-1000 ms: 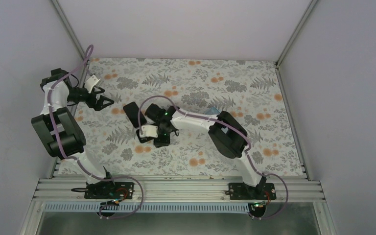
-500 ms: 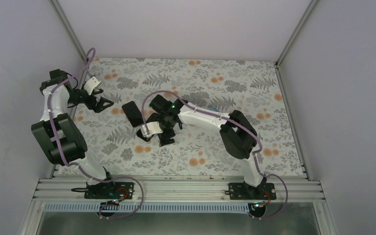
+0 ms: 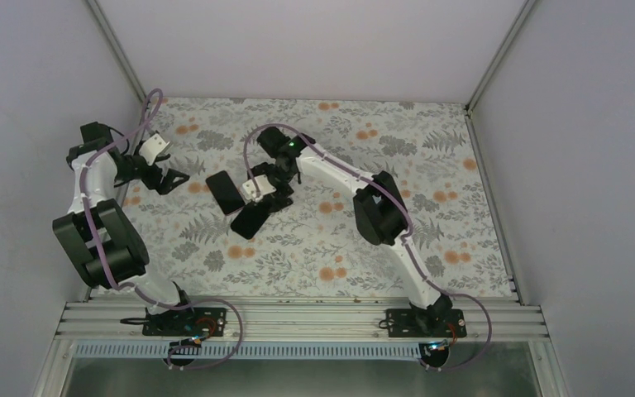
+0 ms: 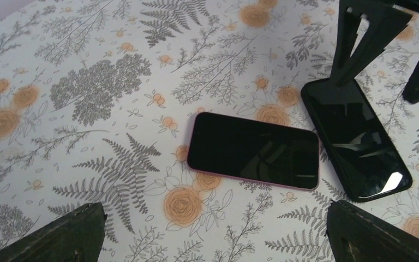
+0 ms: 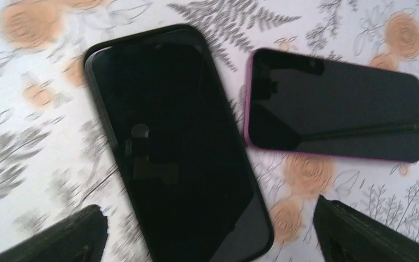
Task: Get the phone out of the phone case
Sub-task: Move the phone to the center of the board.
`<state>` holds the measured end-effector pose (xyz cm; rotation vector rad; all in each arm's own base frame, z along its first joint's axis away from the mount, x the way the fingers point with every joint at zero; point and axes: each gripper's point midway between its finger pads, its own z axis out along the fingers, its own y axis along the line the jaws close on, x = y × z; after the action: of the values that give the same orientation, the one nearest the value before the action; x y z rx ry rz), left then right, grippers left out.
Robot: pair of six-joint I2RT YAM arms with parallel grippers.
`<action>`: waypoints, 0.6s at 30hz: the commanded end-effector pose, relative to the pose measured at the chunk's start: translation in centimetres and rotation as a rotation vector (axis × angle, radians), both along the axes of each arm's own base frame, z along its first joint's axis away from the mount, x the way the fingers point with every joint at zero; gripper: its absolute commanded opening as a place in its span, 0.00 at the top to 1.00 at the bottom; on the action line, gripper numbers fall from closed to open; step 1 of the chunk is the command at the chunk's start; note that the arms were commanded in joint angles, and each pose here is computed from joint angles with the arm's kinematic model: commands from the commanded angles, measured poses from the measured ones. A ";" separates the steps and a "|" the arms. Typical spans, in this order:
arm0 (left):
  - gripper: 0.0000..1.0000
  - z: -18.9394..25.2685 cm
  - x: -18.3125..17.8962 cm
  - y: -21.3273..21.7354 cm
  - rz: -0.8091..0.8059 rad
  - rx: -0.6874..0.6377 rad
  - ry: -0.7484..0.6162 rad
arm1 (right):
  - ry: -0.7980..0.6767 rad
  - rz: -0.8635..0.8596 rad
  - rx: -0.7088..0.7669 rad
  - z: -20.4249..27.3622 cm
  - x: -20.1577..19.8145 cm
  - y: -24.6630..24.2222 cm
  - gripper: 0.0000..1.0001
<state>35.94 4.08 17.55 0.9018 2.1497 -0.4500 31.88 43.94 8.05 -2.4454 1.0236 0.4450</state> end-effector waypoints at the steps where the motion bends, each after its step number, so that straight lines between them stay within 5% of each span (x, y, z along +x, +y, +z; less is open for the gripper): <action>1: 0.00 0.1 0.0 0.9 0.031 -0.006 -0.036 | 0.044 -0.154 0.208 2.2 2.9 4.6 0.11; 5: 0.00 0.2 0.2 1.8 0.072 -0.008 -0.072 | -0.003 -0.277 0.238 1.5 5.2 6.1 0.61; 7: 0.00 0.2 0.2 2.0 0.081 -0.016 -0.074 | -0.026 -0.281 0.191 -0.2 5.2 6.0 0.93; 18: 0.00 -0.2 0.1 2.0 0.088 -0.039 -0.062 | -0.100 -0.400 0.139 -4.3 7.3 5.6 0.97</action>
<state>36.01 6.31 16.55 0.7981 2.1505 -0.4059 37.62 48.60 4.73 -2.1242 1.3061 0.3371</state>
